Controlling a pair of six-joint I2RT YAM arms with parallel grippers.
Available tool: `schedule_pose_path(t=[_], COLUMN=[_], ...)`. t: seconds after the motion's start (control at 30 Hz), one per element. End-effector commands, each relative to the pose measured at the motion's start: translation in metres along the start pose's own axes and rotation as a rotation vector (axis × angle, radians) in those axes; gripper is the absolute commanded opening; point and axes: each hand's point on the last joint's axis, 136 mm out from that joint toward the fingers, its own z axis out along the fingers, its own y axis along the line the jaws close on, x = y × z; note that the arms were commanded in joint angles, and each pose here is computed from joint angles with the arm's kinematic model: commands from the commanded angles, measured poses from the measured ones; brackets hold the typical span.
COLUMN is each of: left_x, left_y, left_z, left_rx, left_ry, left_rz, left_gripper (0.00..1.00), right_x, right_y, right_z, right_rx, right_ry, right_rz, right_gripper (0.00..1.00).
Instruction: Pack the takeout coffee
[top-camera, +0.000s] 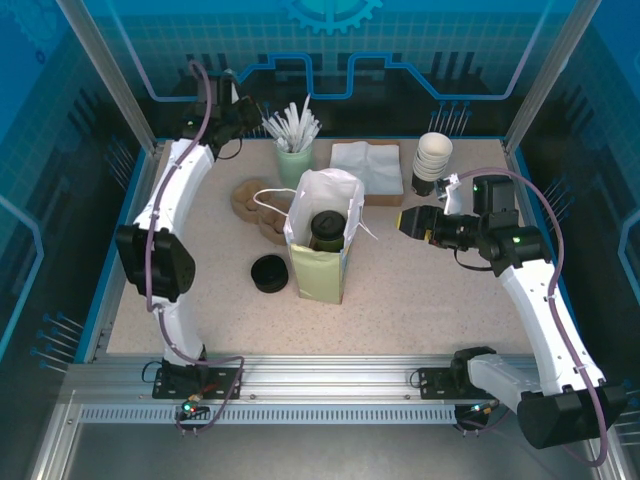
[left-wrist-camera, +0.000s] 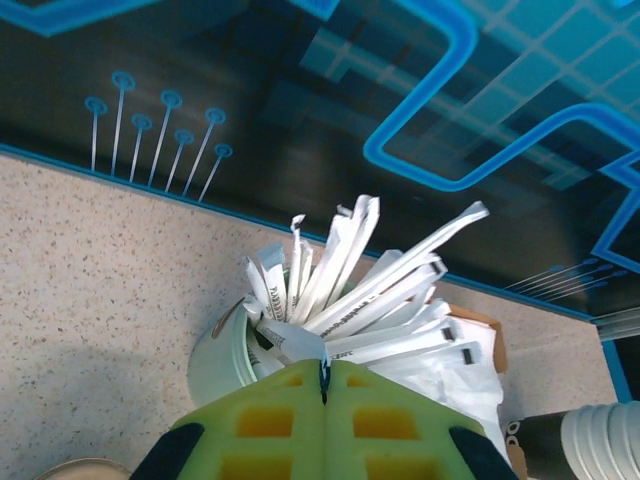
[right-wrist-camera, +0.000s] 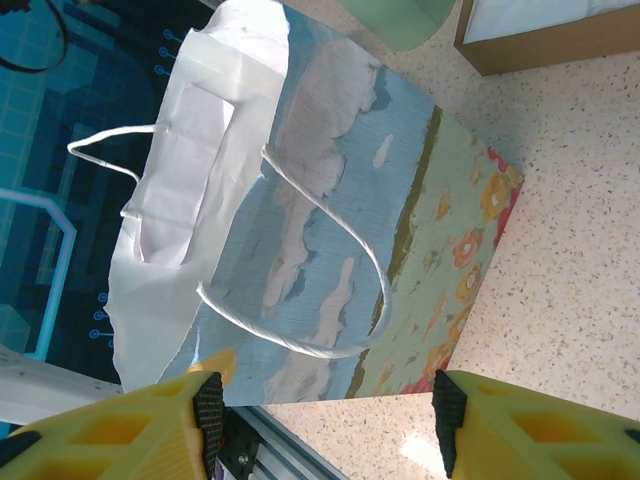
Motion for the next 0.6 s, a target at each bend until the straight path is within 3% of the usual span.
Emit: schedule_pose_path(t=[0.0, 0.57], left_x=[-0.019, -0.054], left_y=[-0.013, -0.076], left_z=[-0.034, -0.165], left_rx=[0.012, 0.156], left_ry=[-0.047, -0.204], left_rz=[0.059, 0.235], left_gripper=[0.04, 0.00], right_x=[-0.010, -0.022], right_y=[0.008, 0.025], right_z=[-0.005, -0.016], right_rx=[-0.033, -0.061], right_ry=[-0.029, -0.078], right_rz=[-0.037, -0.091], right_gripper=[0.60, 0.60])
